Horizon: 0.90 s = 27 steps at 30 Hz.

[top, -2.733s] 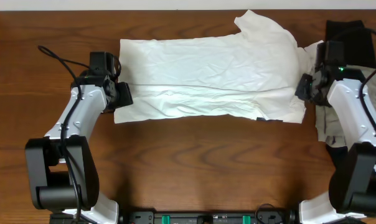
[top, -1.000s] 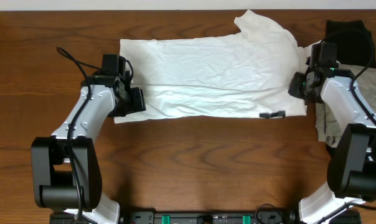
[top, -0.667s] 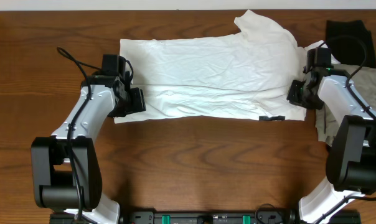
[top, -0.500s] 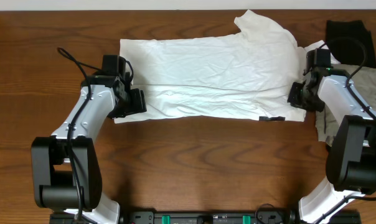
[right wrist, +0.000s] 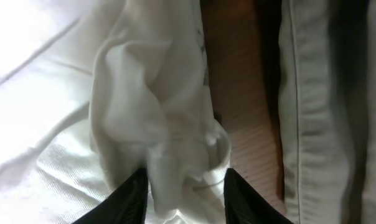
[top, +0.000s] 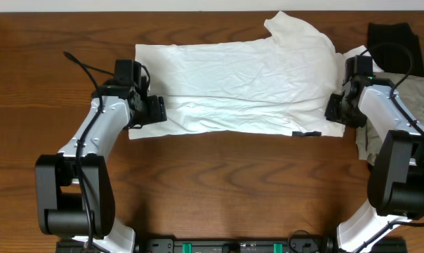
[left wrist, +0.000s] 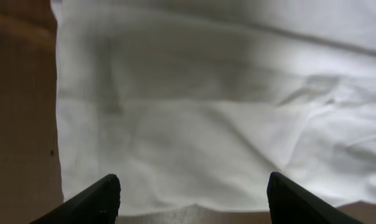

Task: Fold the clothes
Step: 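Tug the shirt's lower edge outward with both grippers, then release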

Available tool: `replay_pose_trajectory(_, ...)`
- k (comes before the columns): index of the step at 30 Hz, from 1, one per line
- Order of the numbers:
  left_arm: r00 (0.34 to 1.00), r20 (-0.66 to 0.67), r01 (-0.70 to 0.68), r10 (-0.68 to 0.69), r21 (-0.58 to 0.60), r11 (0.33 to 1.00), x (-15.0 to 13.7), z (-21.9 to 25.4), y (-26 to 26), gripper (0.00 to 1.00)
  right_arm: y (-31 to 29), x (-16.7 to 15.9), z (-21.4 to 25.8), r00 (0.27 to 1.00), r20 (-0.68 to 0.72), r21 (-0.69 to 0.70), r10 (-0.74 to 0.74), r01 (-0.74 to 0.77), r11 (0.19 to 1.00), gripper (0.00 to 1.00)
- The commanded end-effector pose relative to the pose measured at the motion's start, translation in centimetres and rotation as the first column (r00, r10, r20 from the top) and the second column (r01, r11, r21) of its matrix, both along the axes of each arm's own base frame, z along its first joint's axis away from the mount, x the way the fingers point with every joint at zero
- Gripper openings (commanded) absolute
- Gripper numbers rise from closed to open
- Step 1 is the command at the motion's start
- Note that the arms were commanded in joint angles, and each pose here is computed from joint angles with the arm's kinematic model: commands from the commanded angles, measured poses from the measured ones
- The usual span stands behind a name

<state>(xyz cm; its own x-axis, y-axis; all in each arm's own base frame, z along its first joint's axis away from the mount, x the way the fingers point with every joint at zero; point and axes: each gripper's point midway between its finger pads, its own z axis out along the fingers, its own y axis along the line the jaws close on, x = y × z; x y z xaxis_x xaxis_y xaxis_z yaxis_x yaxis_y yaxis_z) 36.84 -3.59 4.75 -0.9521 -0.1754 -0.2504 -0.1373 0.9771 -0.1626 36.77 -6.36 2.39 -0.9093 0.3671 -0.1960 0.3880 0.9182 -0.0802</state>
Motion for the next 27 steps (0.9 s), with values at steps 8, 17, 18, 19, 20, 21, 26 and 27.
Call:
replay_pose_trajectory(8, 1.0, 0.0, 0.006, -0.006, -0.008, 1.0, 0.7, -2.1, -0.1, 0.61, -0.1, 1.3, -0.2, 0.999, 0.04, 0.012, -0.006, 0.005, 1.0, 0.4)
replay_pose_trajectory(17, 0.986, -0.167, 0.006, -0.006, -0.001, 1.0, -2.0, -5.9, 0.0, 0.61, 0.1, -0.9, -3.5, 0.995, -0.098, 0.028, -0.006, 0.009, 1.0, 0.39)
replay_pose_trajectory(18, 0.983, -0.185, 0.006, -0.006, 0.001, 1.0, -2.4, -5.9, 0.0, 0.61, 0.2, -1.3, -3.9, 0.993, -0.121, 0.031, -0.006, 0.01, 0.999, 0.39)
replay_pose_trajectory(19, 0.98, -0.201, 0.005, -0.004, 0.005, 1.0, -2.8, -6.0, 0.1, 0.61, 0.2, -1.7, -4.0, 0.991, -0.136, 0.032, -0.006, 0.01, 0.999, 0.38)
replay_pose_trajectory(20, 0.976, -0.216, 0.004, -0.001, 0.016, 1.0, -3.2, -6.0, 0.3, 0.61, 0.3, -2.0, -4.1, 0.988, -0.153, 0.034, -0.006, 0.011, 0.999, 0.38)
replay_pose_trajectory(21, 0.972, -0.233, 0.004, 0.005, 0.036, 0.999, -3.6, -6.1, 0.7, 0.61, 0.3, -2.3, -4.1, 0.986, -0.164, 0.035, -0.005, 0.011, 0.999, 0.37)
replay_pose_trajectory(26, 0.943, -0.331, 0.015, 0.043, 0.17, 0.985, -6.3, -6.1, 3.1, 0.61, 0.6, -4.7, -4.0, 0.966, -0.26, 0.045, -0.003, 0.015, 0.999, 0.37)
replay_pose_trajectory(27, 0.935, -0.35, 0.02, 0.049, 0.192, 0.981, -6.8, -6.0, 3.4, 0.61, 0.7, -5.4, -3.9, 0.958, -0.287, 0.048, -0.002, 0.016, 0.999, 0.36)
